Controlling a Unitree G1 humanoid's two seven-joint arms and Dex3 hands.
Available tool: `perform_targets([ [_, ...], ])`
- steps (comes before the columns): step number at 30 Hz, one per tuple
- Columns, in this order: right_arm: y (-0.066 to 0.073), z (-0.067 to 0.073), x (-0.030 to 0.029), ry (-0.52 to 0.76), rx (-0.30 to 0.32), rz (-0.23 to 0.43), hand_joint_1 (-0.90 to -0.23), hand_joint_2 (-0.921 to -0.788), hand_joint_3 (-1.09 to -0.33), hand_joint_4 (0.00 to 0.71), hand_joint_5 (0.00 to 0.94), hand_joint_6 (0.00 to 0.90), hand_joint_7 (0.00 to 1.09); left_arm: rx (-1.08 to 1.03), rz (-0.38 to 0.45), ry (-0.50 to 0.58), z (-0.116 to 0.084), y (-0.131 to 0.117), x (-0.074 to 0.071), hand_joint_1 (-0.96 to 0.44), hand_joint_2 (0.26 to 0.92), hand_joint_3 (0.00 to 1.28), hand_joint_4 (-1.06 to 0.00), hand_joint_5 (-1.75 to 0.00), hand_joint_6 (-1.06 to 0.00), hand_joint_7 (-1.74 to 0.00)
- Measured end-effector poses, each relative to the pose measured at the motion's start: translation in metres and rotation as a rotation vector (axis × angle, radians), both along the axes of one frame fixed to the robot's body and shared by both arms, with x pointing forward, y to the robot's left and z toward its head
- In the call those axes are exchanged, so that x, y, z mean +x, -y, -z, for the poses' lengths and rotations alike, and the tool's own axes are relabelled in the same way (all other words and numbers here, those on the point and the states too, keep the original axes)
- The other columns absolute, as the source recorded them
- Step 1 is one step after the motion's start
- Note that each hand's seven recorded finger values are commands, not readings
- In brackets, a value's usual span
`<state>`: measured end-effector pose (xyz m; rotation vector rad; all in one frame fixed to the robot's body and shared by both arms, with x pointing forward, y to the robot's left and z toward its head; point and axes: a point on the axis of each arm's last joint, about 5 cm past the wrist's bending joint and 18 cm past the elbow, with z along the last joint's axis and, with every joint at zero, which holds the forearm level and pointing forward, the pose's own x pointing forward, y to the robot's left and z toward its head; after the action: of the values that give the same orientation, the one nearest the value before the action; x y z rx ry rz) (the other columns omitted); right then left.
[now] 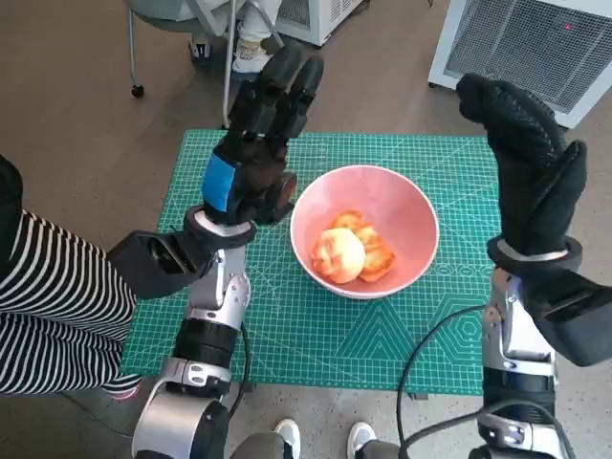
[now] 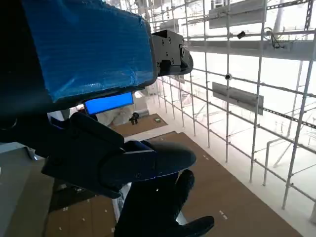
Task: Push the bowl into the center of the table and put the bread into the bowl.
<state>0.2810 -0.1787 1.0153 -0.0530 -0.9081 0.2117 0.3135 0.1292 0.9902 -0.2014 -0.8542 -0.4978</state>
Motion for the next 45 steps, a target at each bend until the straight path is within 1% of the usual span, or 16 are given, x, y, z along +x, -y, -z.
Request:
perform_targets([
  [19, -0.004, 0.000, -0.0026, 0.003, 0.020, -0.007, -0.695, -0.921, -0.726, 0.171, 0.003, 0.106, 0.43, -0.024, 0.017, -0.032, 0.007, -0.003, -0.002, -0.72, 0.921, 0.47, -0.07, -0.01, 0.00, -0.39],
  [35, -0.003, 0.004, -0.0060, -0.008, 0.022, -0.001, -0.692, -0.921, -0.723, 0.171, 0.002, 0.106, 0.42, -0.038, 0.020, -0.048, 0.011, -0.005, -0.008, -0.72, 0.921, 0.45, -0.08, -0.01, 0.00, -0.40],
  [45, -0.004, 0.003, -0.0077, -0.005, 0.019, -0.003, -0.693, -0.921, -0.720, 0.163, 0.000, 0.102, 0.42, -0.049, 0.021, -0.055, 0.013, -0.005, -0.010, -0.72, 0.921, 0.42, -0.10, -0.02, 0.00, -0.42],
])
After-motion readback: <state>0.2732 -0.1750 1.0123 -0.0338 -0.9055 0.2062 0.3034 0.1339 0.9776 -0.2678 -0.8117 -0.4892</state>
